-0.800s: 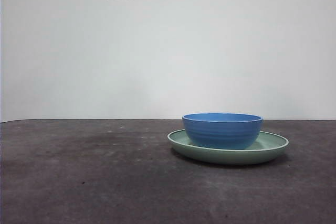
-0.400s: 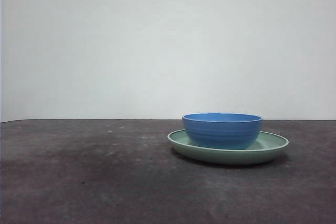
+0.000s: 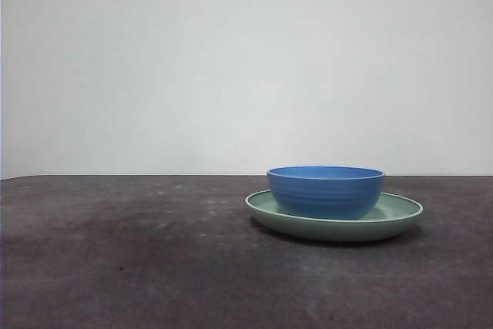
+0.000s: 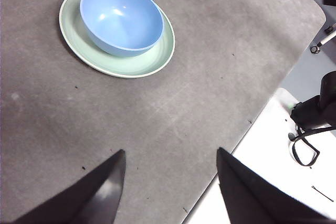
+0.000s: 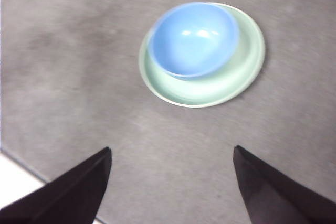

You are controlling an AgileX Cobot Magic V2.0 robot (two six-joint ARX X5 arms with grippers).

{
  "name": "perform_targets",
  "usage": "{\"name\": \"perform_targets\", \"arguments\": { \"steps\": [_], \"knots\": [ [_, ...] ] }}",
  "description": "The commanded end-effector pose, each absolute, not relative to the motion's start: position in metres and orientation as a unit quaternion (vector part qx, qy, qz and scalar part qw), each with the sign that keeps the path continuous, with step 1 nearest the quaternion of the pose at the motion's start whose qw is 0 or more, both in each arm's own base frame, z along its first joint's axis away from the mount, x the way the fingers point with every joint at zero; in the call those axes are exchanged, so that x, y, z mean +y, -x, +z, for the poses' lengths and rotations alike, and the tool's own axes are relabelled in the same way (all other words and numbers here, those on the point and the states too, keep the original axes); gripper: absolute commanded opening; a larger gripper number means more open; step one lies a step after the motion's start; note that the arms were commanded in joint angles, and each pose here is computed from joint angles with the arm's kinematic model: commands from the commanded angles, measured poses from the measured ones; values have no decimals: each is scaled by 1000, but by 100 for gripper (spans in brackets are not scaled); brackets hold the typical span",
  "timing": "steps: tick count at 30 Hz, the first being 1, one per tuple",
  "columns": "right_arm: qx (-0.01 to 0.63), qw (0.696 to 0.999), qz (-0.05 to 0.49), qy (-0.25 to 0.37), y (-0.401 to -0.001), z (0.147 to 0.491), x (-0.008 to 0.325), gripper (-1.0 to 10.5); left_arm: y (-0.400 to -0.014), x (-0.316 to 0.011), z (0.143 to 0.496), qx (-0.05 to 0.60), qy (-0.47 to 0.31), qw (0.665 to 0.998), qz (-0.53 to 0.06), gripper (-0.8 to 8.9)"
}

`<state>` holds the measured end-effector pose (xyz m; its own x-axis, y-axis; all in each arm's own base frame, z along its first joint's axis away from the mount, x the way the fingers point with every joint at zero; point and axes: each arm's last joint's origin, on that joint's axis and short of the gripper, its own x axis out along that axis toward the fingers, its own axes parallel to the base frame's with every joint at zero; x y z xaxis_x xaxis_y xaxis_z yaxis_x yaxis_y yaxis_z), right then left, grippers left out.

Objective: Pick up the blue bowl, put it on the green plate, put it on desk

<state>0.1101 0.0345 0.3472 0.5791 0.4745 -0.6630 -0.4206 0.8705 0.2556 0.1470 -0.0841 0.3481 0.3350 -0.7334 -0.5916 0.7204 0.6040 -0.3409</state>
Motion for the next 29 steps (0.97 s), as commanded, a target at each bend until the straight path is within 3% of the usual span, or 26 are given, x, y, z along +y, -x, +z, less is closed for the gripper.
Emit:
{"name": "perform_targets", "arguments": {
  "steps": [1, 8, 18, 29],
  "knots": [
    [390, 892, 224, -36, -124, 347, 36, 371, -149, -86, 350, 359, 4, 816, -453, 280],
    [418, 886, 195, -41, -177, 329, 42, 371, -149, -86, 350, 358, 1, 816, -454, 280],
    [486, 857, 158, -59, -260, 271, 39, 370, -149, -86, 350, 358, 1, 816, -454, 280],
    [522, 834, 166, -73, -309, 210, 44, 369, -149, -86, 350, 358, 1, 816, -454, 280]
  ]
}}
